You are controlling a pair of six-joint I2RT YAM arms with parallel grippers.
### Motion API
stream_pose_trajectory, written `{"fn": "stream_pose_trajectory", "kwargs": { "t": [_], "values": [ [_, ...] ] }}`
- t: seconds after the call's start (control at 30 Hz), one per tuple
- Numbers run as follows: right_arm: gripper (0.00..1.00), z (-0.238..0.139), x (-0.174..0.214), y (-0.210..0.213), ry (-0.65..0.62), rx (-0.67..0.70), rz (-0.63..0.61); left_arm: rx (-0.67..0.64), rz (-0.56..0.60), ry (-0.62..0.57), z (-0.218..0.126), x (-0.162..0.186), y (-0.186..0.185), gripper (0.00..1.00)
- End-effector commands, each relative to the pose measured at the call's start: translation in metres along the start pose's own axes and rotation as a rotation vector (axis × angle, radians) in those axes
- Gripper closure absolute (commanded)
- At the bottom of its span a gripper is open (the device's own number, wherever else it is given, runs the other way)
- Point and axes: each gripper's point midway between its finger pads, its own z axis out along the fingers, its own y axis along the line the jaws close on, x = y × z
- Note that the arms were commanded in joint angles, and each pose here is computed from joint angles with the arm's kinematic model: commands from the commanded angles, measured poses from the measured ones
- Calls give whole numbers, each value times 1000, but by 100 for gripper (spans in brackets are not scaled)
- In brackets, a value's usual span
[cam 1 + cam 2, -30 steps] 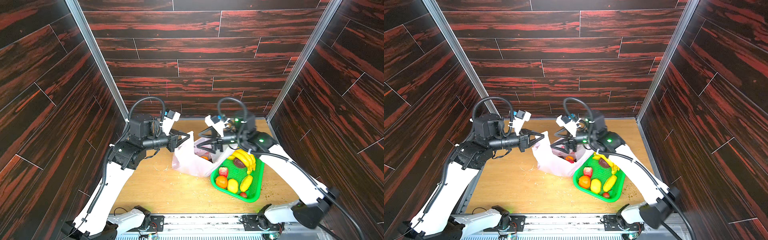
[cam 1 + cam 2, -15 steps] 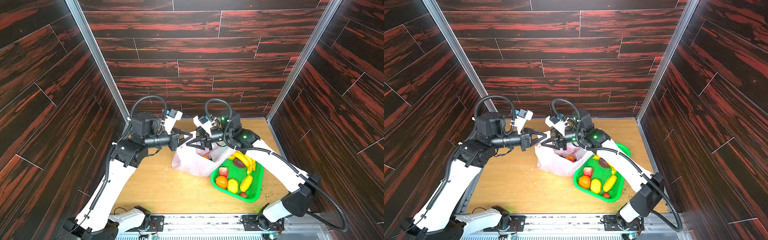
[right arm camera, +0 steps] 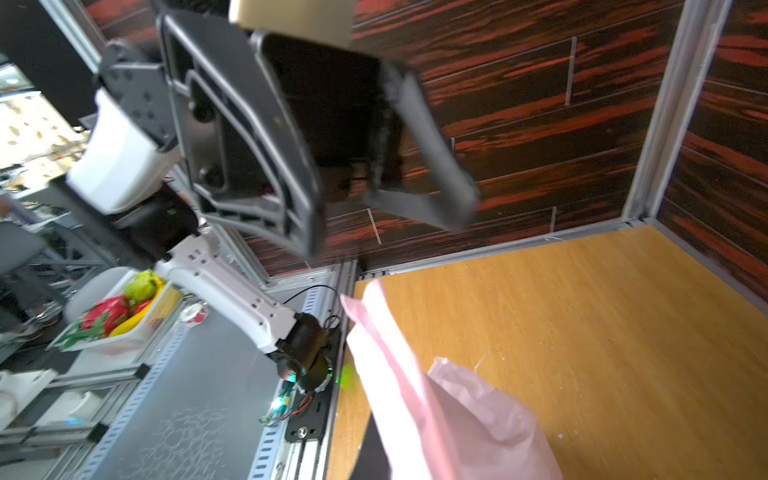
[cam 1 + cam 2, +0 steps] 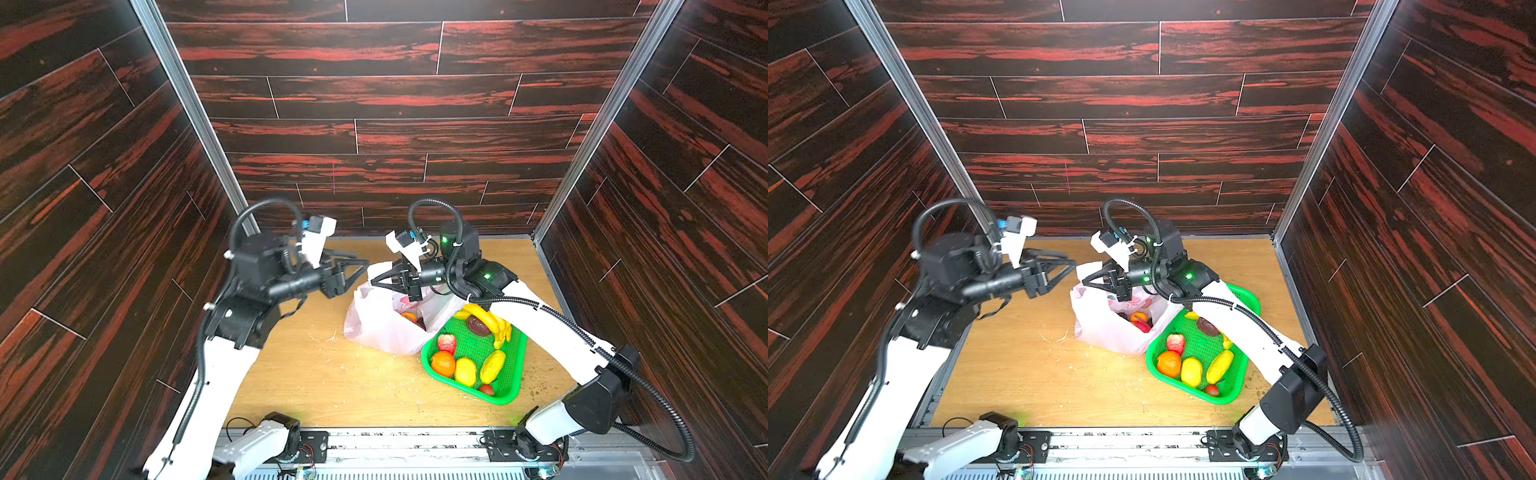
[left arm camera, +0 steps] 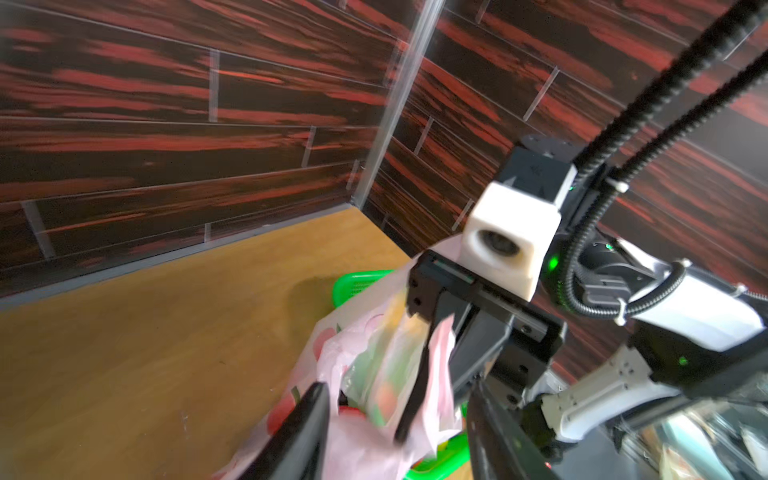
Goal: Place the fake fruits into the plastic bag and tie a complex knot
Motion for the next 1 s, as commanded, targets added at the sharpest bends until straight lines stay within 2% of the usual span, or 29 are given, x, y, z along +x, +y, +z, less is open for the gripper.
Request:
{"fn": "stream_pose_trajectory", "kwargs": {
  "t": [0.0, 0.27, 0.43, 0.67, 0.97],
  "values": [
    [100, -13, -13, 6, -21, 66, 20, 0, 43, -68, -8, 5, 0, 36],
    [100, -19, -29, 8, -48, 94, 51, 43, 80, -144, -7, 41, 8, 23],
    [100, -22, -36, 14, -69, 78, 45, 67, 83, -132, 1, 44, 12, 21],
    [100, -21, -40, 12, -86, 78, 62, 213, 83, -145, 19, 35, 4, 19],
    [100, -20, -45, 6, -95, 98, 97, 291, 98, -116, 33, 57, 4, 20]
  ]
}}
